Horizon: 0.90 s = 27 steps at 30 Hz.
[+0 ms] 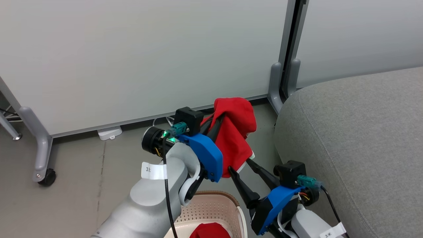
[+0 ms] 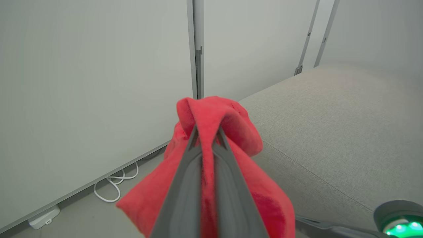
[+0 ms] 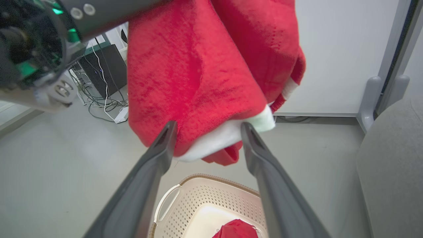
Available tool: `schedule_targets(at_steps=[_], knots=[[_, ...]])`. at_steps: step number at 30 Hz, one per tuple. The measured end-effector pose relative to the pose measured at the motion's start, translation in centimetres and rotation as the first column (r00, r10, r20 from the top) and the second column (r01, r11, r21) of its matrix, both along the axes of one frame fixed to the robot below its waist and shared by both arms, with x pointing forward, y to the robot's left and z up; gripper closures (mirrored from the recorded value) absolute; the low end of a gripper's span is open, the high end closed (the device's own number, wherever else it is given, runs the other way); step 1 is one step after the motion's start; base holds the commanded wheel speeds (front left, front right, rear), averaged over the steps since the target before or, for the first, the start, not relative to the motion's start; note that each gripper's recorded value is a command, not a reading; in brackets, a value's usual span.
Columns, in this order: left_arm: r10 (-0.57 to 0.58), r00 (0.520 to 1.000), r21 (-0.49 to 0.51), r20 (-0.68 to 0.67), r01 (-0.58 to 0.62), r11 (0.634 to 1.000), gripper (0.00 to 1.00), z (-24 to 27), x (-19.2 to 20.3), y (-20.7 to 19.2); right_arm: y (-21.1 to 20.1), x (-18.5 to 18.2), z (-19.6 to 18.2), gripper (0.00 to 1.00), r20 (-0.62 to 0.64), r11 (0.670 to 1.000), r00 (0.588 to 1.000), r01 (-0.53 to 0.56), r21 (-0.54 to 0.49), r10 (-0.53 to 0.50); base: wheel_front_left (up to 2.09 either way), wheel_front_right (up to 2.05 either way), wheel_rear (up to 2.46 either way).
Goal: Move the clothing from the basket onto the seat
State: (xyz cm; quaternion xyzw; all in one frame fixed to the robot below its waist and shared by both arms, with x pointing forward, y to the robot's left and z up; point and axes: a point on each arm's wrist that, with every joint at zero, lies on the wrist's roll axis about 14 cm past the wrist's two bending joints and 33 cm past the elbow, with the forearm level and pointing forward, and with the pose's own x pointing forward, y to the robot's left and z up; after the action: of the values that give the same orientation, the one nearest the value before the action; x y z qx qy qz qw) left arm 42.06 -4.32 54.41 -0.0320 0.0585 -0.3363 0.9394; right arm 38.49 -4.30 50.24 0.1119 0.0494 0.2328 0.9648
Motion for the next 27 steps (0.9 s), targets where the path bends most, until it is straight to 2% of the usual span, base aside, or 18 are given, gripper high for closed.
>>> schedule_targets(at_steps=[9, 20, 27], knots=[[-0.012, 1.000, 0.001, -0.006, 0.012, 1.000, 1.00, -0.2, -0.4, -0.2, 0.3, 2.0, 1.1, 0.00, 0.047, 0.998, 0.999, -0.017, -0.060, 0.019, 0.00, 0.00, 0.00], [-0.041, 0.999, -0.013, -0.009, 0.040, 0.999, 1.00, 0.1, -1.0, -0.8, 1.3, 3.1, 1.1, 0.00, 0.022, 0.995, 0.998, -0.055, -0.089, 0.057, 0.00, 0.00, 0.00], [-0.069, 0.998, -0.029, -0.009, 0.068, 0.997, 1.00, 0.6, -1.7, -1.6, 1.1, 3.4, 0.2, 0.00, -0.008, 0.988, 0.998, -0.063, -0.142, 0.062, 0.00, 0.00, 0.00]])
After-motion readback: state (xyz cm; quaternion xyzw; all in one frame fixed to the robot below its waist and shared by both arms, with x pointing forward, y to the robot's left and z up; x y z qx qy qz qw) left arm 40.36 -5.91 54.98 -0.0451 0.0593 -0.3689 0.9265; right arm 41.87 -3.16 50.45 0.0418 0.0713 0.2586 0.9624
